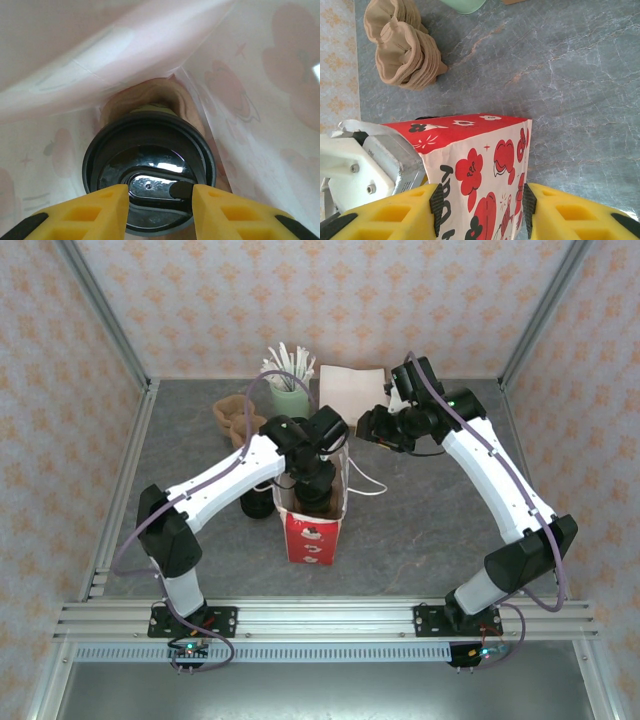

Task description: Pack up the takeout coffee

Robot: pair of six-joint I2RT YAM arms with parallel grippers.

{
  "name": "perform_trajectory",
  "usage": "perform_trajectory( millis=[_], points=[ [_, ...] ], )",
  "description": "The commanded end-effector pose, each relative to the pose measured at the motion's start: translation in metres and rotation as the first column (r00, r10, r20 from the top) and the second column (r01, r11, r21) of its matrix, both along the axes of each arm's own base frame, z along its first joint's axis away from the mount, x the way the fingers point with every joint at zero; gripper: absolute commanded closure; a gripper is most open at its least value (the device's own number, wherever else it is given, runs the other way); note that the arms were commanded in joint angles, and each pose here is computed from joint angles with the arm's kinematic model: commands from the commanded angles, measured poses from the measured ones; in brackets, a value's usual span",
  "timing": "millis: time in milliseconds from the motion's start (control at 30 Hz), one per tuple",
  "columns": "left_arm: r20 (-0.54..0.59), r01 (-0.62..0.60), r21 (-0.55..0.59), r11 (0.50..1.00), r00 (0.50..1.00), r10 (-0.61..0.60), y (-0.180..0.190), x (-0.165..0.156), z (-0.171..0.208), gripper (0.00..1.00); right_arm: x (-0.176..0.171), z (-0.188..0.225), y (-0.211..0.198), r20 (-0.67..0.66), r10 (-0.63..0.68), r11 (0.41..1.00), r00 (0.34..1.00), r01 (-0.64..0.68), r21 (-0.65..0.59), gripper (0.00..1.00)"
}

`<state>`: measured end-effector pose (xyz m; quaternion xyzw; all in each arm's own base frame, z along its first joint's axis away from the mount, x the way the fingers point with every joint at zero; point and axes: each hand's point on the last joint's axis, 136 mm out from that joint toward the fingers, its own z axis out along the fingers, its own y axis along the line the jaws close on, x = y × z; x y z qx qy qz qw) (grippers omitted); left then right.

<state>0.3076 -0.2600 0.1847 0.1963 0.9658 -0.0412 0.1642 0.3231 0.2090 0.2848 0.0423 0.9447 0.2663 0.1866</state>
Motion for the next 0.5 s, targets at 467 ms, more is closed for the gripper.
perform_trajectory(
  millis=[467],
  points=[
    [-0.019,0.023,0.028,0.999,1.000,-0.023,0.000,0.001,-0.024,0.64,-0.002,0.004,-0.006,0.026,-0.023,1.000,0.999,0.023,-0.008,0.52]
  ],
)
